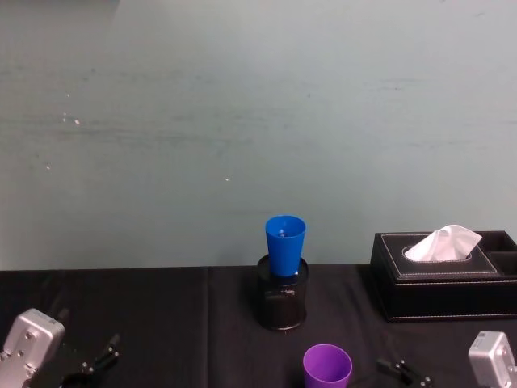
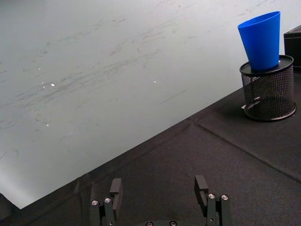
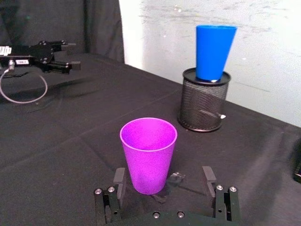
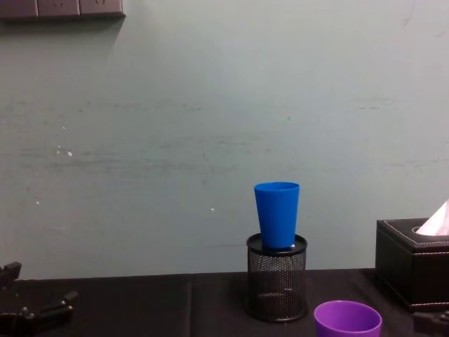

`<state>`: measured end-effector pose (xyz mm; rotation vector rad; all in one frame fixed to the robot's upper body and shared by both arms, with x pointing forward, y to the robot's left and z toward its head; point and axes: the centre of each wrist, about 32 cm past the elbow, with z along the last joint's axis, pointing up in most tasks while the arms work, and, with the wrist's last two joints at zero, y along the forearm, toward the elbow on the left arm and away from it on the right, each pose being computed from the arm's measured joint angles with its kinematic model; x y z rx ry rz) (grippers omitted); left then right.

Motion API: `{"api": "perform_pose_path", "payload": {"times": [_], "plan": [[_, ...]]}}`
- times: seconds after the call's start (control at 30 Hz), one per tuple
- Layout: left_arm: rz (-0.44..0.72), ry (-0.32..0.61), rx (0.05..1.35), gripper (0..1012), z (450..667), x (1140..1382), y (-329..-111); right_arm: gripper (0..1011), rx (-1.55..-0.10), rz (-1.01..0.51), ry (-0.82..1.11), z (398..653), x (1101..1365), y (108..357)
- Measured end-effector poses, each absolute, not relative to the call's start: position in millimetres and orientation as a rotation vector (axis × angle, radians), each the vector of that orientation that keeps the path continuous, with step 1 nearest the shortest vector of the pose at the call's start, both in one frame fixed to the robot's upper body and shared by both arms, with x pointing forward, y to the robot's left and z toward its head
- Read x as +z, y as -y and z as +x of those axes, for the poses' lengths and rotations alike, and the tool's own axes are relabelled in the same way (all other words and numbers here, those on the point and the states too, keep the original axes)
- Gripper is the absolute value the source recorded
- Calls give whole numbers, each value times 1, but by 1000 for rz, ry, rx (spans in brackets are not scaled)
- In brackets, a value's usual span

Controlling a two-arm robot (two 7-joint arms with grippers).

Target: Pick up one cup with a gripper and tap it against the other cup.

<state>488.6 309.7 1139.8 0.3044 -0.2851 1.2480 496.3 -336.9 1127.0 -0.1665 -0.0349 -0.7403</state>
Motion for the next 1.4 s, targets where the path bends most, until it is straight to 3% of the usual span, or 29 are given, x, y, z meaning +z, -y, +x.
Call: {"api": "perform_pose_path", "payload": {"times": [1.4], "plan": [[304,285,1248,1000,489,1140,-310,1010,-613,-121,64,547,1113,304]]}}
